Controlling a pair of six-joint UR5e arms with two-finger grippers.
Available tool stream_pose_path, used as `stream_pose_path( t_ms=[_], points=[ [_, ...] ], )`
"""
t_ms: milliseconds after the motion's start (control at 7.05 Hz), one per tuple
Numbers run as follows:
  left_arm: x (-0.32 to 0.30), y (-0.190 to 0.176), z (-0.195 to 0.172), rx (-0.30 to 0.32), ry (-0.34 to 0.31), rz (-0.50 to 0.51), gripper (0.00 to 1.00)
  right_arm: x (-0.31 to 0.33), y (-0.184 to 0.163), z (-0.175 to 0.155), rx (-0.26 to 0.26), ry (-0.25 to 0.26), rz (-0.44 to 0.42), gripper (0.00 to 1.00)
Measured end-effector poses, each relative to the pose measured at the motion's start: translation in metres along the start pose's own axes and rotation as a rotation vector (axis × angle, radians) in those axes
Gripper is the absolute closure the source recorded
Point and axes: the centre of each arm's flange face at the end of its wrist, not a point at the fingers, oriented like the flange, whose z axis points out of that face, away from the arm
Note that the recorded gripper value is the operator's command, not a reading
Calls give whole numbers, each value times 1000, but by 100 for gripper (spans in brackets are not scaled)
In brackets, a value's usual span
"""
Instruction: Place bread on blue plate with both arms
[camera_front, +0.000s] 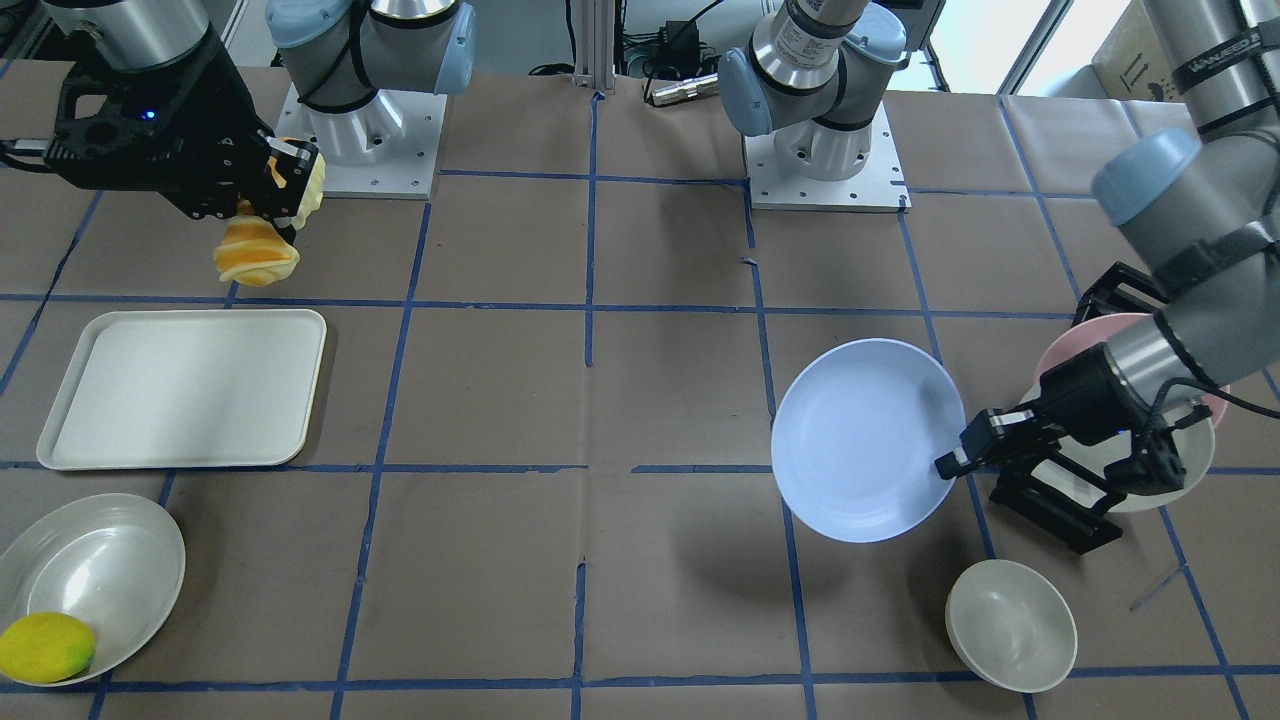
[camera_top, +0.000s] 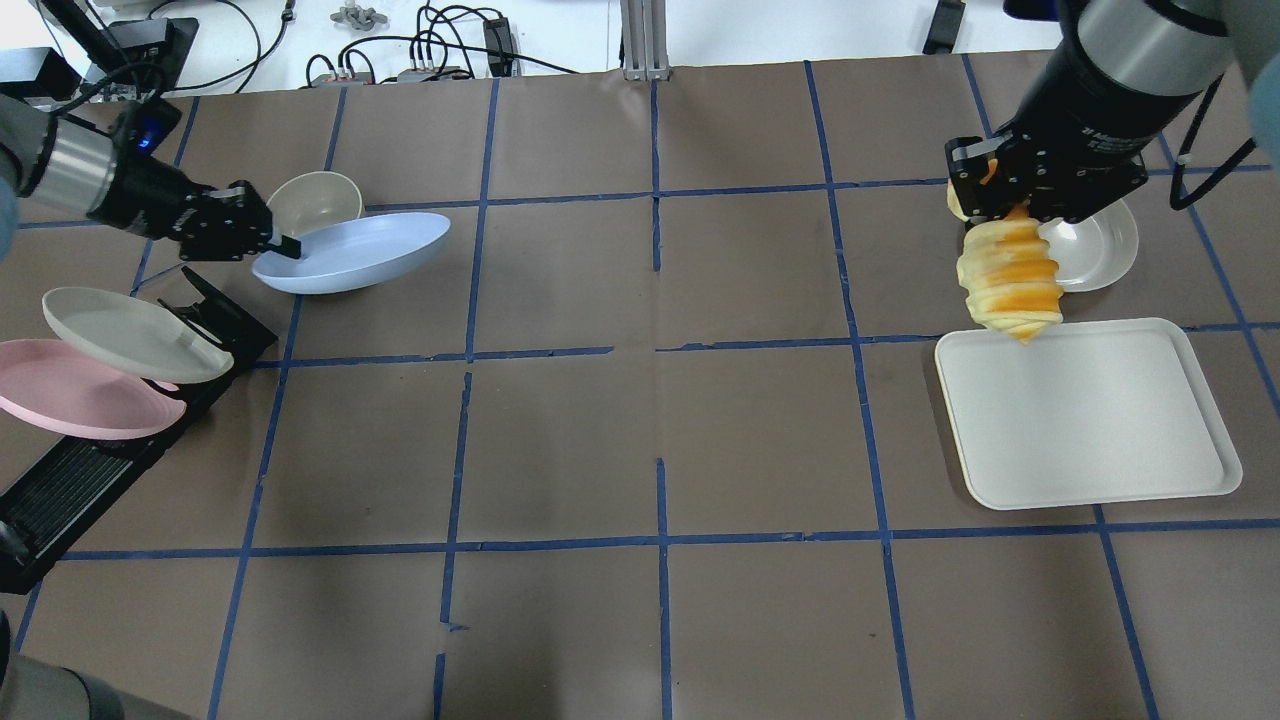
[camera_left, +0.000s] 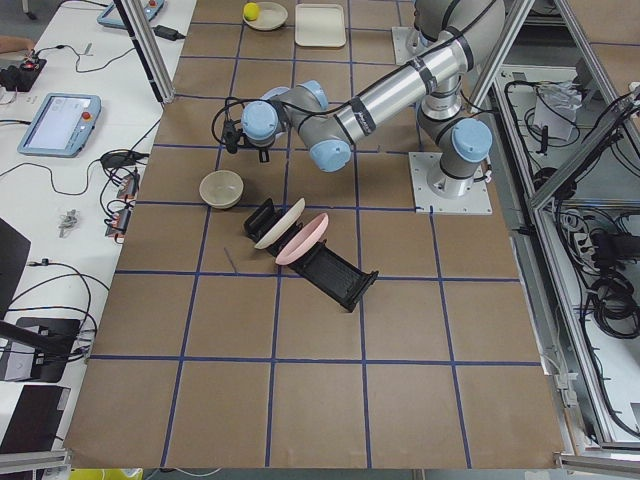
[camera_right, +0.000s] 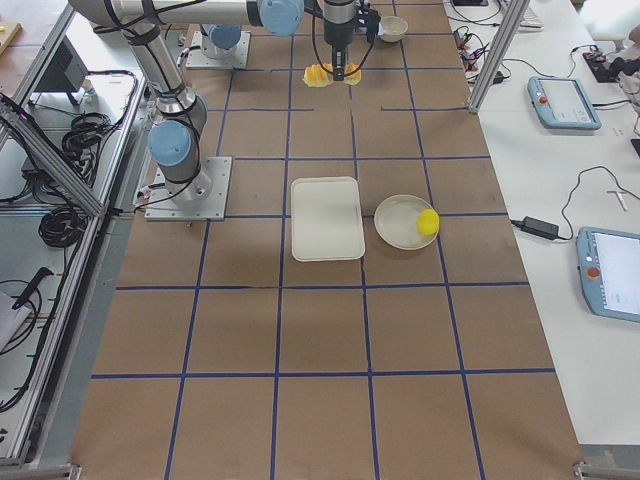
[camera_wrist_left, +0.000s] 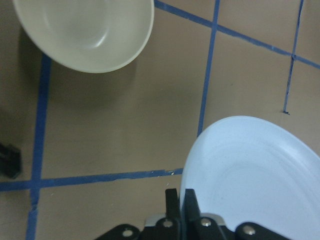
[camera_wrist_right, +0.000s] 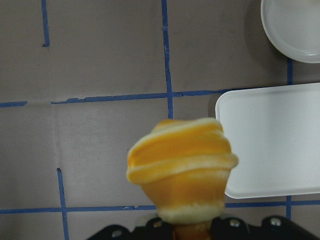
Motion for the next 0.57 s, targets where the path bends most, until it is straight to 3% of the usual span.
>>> stream_pose_path(
  t_ms=[284,567],
  points=[
    [64,-3,46,51,78,40,98,-14,2,13,-13,9,3,90],
    [100,-2,91,55,122,125,98,-24,0,27,3,8,-21,89]
  ],
)
